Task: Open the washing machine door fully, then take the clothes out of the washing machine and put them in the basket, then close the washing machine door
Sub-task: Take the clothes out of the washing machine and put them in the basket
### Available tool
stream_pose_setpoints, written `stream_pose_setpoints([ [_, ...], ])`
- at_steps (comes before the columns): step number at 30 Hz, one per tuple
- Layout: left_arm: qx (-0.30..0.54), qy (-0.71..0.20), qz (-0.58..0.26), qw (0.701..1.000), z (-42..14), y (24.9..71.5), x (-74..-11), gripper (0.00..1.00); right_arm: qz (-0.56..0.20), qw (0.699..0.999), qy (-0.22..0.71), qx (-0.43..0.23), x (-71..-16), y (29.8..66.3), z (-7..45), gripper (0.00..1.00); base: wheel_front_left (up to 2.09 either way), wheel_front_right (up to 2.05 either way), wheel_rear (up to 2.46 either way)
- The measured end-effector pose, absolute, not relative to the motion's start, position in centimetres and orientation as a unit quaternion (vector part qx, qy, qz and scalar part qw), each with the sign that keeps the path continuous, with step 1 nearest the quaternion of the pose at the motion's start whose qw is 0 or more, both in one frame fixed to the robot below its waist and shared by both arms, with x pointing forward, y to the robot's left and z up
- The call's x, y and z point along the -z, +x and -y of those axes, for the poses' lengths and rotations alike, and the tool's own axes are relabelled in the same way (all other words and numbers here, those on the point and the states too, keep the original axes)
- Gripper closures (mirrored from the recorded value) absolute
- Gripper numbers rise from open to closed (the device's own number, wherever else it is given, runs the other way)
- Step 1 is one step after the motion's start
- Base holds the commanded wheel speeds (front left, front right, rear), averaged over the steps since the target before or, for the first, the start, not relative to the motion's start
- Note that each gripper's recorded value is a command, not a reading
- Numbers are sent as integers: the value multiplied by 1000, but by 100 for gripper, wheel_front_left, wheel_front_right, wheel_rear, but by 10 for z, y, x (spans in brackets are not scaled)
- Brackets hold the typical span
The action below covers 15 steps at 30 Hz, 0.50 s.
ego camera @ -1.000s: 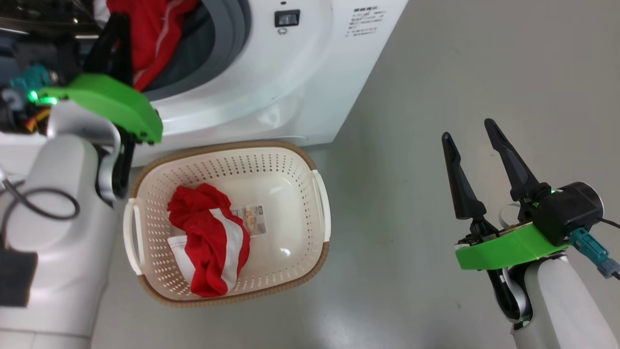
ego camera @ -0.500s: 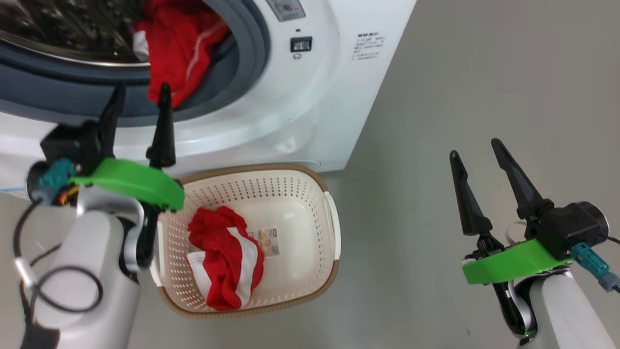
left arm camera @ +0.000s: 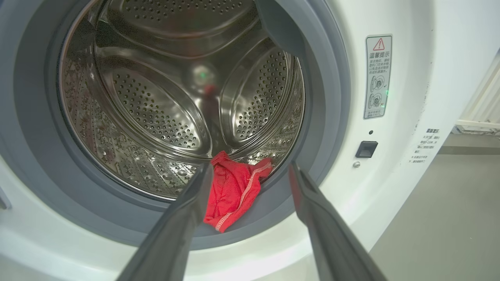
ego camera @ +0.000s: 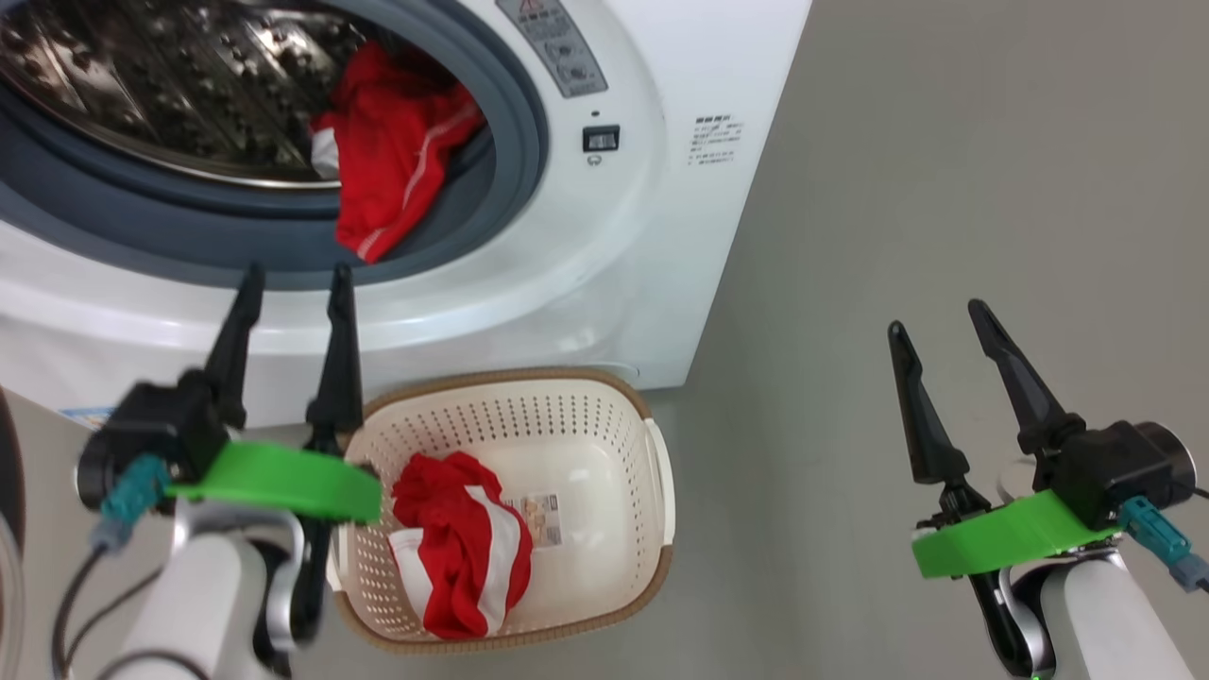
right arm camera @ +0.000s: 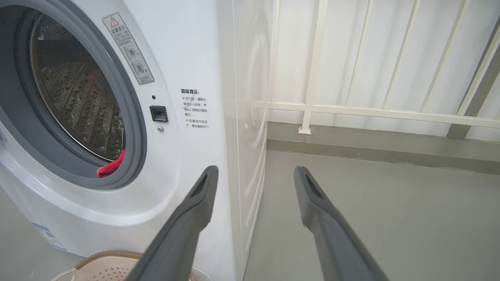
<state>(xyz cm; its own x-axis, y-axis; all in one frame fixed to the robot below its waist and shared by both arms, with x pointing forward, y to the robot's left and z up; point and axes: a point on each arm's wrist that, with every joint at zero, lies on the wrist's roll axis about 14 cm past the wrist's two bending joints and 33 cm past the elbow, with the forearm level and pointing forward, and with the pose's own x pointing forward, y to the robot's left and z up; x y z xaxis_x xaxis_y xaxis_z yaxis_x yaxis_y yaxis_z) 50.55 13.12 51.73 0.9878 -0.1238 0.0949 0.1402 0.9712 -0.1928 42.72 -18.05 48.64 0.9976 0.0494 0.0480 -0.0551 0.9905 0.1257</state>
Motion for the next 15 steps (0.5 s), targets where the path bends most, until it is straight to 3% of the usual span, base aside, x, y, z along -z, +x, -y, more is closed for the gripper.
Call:
stream_pose_setpoints([
  [15, 32, -96, 44, 994, -147, 443, -522, 0, 47, 998, 39, -23, -508, 397, 184, 0, 0, 0, 0],
])
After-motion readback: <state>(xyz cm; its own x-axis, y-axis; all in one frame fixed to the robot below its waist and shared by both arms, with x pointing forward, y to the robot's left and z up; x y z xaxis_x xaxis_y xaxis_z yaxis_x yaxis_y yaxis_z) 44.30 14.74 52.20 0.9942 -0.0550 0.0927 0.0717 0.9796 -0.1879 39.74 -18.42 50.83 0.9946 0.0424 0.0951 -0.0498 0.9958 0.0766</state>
